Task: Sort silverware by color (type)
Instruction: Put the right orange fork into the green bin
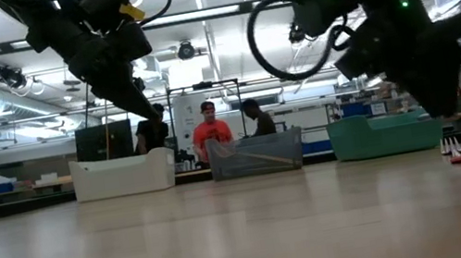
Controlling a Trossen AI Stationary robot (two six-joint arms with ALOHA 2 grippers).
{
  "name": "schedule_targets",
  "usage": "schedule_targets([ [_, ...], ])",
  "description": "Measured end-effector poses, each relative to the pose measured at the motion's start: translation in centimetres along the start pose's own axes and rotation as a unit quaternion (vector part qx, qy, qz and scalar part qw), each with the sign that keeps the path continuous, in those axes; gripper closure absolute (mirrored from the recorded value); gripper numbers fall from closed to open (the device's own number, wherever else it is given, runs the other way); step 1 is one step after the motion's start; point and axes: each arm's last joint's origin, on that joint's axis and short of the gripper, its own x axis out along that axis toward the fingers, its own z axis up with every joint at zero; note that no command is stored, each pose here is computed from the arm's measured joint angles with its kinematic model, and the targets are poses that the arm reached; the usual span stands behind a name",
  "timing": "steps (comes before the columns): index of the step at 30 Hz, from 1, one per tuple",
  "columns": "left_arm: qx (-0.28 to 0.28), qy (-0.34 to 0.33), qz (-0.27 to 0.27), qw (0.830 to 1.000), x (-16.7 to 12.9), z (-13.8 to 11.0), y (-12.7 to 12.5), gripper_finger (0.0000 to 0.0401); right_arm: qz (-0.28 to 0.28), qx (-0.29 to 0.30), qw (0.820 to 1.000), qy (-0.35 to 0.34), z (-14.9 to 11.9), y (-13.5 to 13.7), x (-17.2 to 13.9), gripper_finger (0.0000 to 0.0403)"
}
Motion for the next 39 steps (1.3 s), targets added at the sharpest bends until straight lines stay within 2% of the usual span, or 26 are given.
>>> schedule_targets([
  [9,0.002,-0.012,0.006,1.0,0.0,0.2,0.1,0.0278,0.006,-0.092,0.995,0.032,-1.4,1.3,2.4,0.0286],
  [18,0.006,-0.02,0.009,1.0,0.0,0.4,0.1,0.0278,-0.05,-0.185,0.981,0.006,-2.0,2.4,4.1,0.0286],
  [27,0.006,-0.014,0.008,1.0,0.0,0.3,0.1,0.0278,-0.038,-0.228,0.973,-0.007,-1.8,2.7,4.2,0.0286],
  [34,0.002,0.007,0.004,1.0,0.1,-0.1,0.0,0.0278,-0.036,-0.24,0.97,0.0,-2.4,2.5,5.5,0.0286],
  [39,-0.001,0.009,0.004,1.0,0.1,-0.2,0.0,0.0278,-0.044,-0.245,0.969,-0.002,-2.5,2.4,5.9,0.0308],
])
